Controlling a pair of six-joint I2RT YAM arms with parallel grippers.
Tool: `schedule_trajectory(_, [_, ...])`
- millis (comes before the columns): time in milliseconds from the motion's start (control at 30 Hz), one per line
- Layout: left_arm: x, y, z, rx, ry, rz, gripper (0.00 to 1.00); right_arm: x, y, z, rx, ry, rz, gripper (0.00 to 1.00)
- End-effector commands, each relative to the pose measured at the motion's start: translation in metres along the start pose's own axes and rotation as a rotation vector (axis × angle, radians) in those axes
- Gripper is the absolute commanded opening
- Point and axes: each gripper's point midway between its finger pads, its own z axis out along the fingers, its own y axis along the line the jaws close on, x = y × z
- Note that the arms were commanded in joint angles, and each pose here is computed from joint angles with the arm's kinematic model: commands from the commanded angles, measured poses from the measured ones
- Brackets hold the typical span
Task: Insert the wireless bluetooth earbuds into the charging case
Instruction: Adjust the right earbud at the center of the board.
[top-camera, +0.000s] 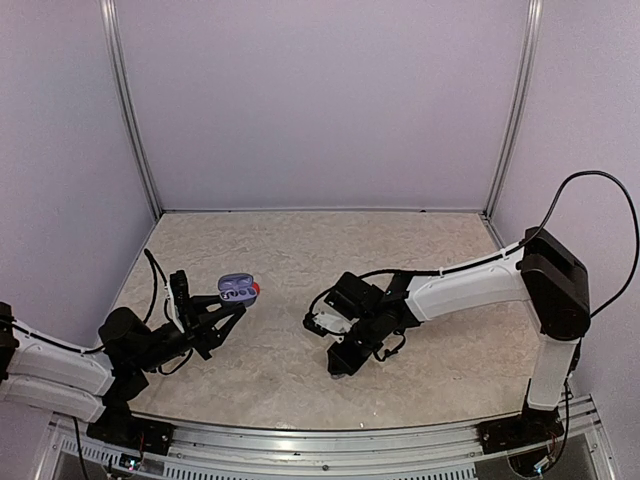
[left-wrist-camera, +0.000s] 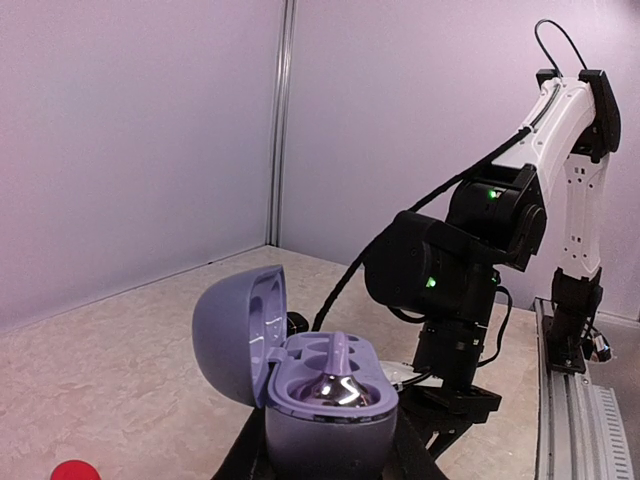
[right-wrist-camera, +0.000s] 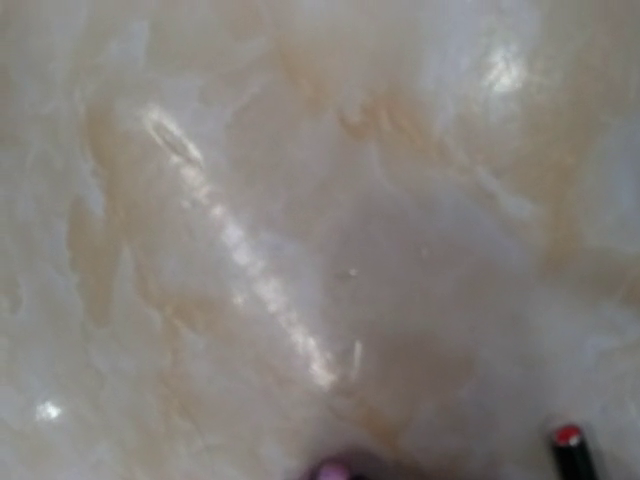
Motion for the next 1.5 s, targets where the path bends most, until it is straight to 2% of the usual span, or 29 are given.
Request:
schedule_trajectory(0, [0.000,0.002,-0.002,-0.009,-0.005,0.015,0.00,0.005,-0.005,0.002,0.006,0.012,0.002,0.10])
schedule_trajectory(133, [-0.001,0.002,-0.001,-0.008,-0.006,0.016,0.00,0.004,-0.005,0.001,0.012,0.010,-0.001,0.10])
schedule_trajectory(367, [-0.001,0.002,0.000,-0.006,-0.003,0.017,0.00,-0.011,-0.006,-0.016,0.030,-0.041,-0.013,0.27])
schedule_trajectory(533, [-0.002,0.002,0.001,-0.005,-0.005,0.017,0.00,-0.031,-0.002,-0.042,0.047,-0.110,-0.053,0.32])
schedule_trajectory(800, [-0.004,0.002,0.001,-0.005,-0.009,0.020,0.00,-0.032,0.017,-0.062,0.040,-0.152,-0.161,0.32])
schedule_trajectory(967, [-0.005,0.001,0.001,-0.003,-0.012,0.021,0.00,-0.009,0.032,-0.049,0.093,-0.102,-0.275,0.33])
schedule_trajectory(1467, [-0.006,0.001,0.000,-0.003,-0.015,0.021,0.00,0.016,0.020,-0.007,0.197,-0.025,-0.380,0.34])
